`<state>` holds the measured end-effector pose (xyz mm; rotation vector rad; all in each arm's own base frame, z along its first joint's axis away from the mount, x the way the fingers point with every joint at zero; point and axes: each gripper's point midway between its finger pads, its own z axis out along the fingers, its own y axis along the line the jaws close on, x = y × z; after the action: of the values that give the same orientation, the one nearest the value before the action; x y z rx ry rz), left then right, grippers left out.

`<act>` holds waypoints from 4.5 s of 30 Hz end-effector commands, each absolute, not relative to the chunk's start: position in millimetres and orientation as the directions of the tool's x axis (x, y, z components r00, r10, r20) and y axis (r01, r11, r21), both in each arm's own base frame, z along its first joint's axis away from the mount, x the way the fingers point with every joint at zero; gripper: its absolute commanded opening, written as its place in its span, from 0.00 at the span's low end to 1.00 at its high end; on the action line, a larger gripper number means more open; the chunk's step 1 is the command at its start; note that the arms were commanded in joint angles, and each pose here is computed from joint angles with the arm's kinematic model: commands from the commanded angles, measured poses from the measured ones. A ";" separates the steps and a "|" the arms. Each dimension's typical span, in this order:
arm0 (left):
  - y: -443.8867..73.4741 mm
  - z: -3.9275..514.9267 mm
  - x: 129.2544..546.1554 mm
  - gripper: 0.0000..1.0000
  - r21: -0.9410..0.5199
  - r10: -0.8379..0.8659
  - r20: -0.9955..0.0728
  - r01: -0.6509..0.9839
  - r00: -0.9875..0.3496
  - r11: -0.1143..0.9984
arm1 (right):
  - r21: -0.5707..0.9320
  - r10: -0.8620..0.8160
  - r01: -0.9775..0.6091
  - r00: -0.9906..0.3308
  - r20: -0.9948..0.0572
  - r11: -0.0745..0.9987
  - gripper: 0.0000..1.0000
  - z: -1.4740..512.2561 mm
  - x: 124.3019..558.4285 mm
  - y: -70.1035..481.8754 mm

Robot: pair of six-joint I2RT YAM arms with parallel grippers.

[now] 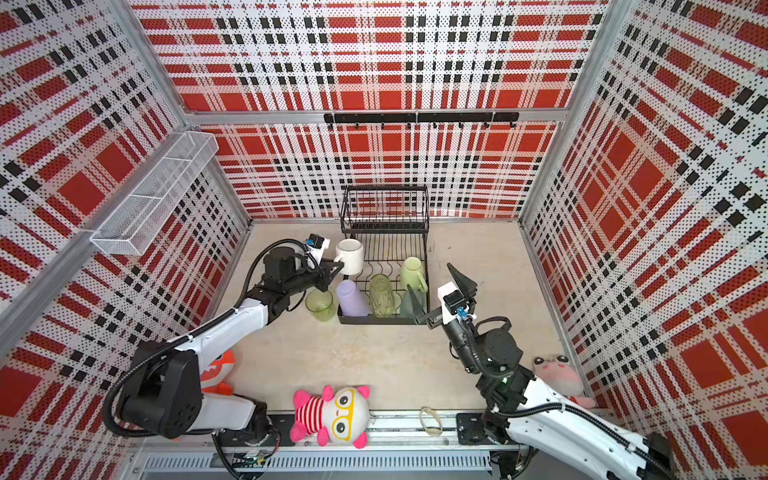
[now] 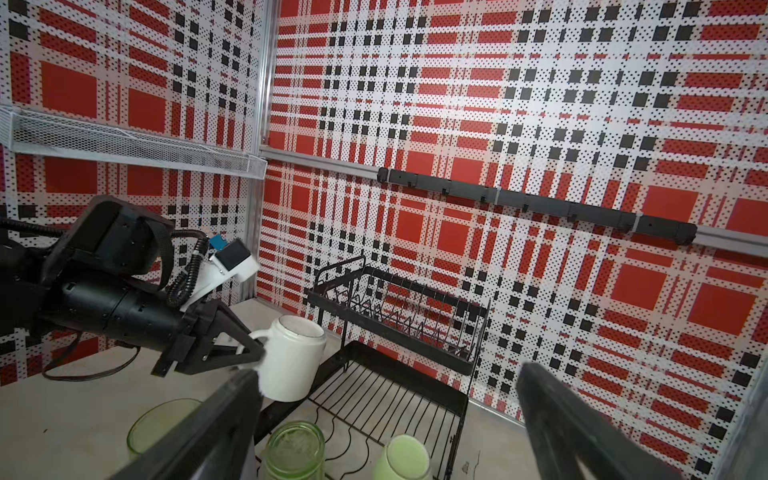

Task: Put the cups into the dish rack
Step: 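Lower the white mug upside down into the rack slots with the left gripper, then open the left gripper and raise it away from the mug, then move the left gripper down to the green glass on the table and grasp it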

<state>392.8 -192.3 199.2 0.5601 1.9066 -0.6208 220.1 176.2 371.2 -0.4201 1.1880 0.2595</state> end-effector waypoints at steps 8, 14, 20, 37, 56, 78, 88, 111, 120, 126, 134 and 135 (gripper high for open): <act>-209.3 227.3 425.5 0.00 -0.036 0.138 -0.972 0.703 -0.189 0.711 | -0.128 0.023 -0.375 0.373 -0.928 0.918 1.00 385.5 214.2 156.5; -215.5 207.2 425.7 0.00 -0.064 0.141 -0.966 0.726 -0.218 0.684 | -0.127 0.019 -0.357 0.377 -0.926 0.925 1.00 384.9 213.4 150.9; -224.4 187.8 426.3 0.00 -0.097 0.151 -0.954 0.741 -0.260 0.665 | -0.126 0.019 -0.356 0.380 -0.925 0.926 1.00 386.2 210.3 146.7; -208.0 156.5 433.1 0.00 -0.096 0.155 -0.939 0.669 -0.306 0.737 | -0.134 0.007 -0.351 0.372 -0.928 0.927 1.00 382.6 206.3 140.4; -217.5 136.3 427.2 0.12 -0.209 0.102 -0.911 0.663 -0.399 0.719 | -0.160 -0.026 -0.338 0.369 -0.929 0.928 1.00 381.1 208.7 141.3; -208.3 129.9 427.3 0.27 -0.185 0.180 -0.879 0.665 -0.441 0.724 | -0.161 -0.038 -0.325 0.355 -0.934 0.932 1.00 375.1 209.4 137.8; -202.0 161.0 431.1 0.36 -0.150 0.173 -0.897 0.649 -0.407 0.746 | -0.171 -0.051 -0.333 0.339 -0.939 0.927 1.00 370.2 212.0 142.3; -48.6 225.4 390.2 0.53 -0.471 -0.403 -0.700 -0.042 -0.589 0.881 | -0.295 -0.311 -0.555 0.068 -0.948 0.778 1.00 311.7 250.7 236.1; -61.3 181.0 345.8 0.53 -0.440 -0.412 -0.639 -0.131 -0.649 0.888 | -0.303 -0.329 -0.471 0.028 -0.944 0.829 1.00 311.3 261.9 222.4; -85.8 144.8 349.6 0.47 -0.412 -0.342 -0.559 -0.105 -0.755 0.905 | -0.298 -0.323 -0.466 0.028 -0.946 0.833 1.00 315.0 262.1 221.9; -84.9 122.1 349.9 0.51 -0.326 -0.294 -0.517 -0.133 -0.804 0.936 | -0.298 -0.321 -0.442 0.023 -0.947 0.846 1.00 315.5 257.7 209.3; -85.2 121.0 349.3 0.51 -0.323 -0.291 -0.516 -0.131 -0.806 0.937 | -0.299 -0.323 -0.440 0.023 -0.946 0.847 1.00 314.7 257.5 208.1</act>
<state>343.5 -85.4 108.4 -0.3273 2.5304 -0.4010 259.5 216.5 306.0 -0.6544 1.5869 0.1060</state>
